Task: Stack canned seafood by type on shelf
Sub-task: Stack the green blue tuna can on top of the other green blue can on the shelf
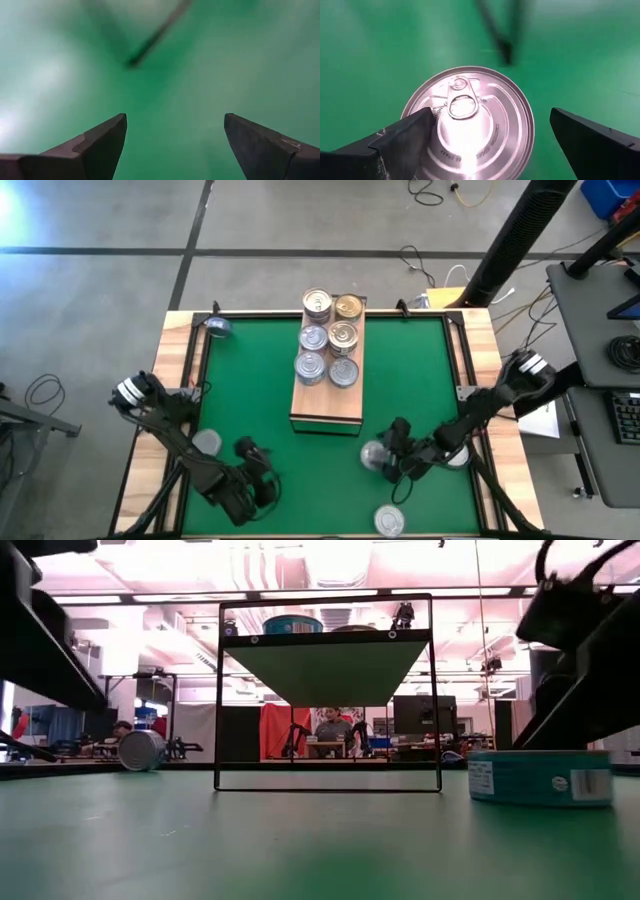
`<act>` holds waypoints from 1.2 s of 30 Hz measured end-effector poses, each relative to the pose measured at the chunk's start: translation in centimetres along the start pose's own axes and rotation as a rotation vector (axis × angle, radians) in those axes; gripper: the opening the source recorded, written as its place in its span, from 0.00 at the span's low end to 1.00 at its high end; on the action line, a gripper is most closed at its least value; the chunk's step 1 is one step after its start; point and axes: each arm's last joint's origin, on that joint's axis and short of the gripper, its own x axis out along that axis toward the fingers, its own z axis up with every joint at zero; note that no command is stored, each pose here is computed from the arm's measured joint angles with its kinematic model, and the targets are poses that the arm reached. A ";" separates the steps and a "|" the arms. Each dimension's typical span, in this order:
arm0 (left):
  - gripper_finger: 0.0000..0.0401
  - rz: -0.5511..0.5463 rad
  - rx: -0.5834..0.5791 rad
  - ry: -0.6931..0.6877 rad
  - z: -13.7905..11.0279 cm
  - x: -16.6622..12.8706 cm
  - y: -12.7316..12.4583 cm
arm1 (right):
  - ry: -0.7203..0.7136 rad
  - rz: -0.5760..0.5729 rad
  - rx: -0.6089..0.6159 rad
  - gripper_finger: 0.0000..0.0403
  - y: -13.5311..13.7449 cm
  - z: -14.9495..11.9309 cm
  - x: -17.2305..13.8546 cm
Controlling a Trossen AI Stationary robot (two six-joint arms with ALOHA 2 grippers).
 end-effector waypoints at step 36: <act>0.80 -0.032 0.108 -0.219 2.8 13.3 -10.3 | -0.014 0.292 -0.277 0.99 7.6 0.2 2.4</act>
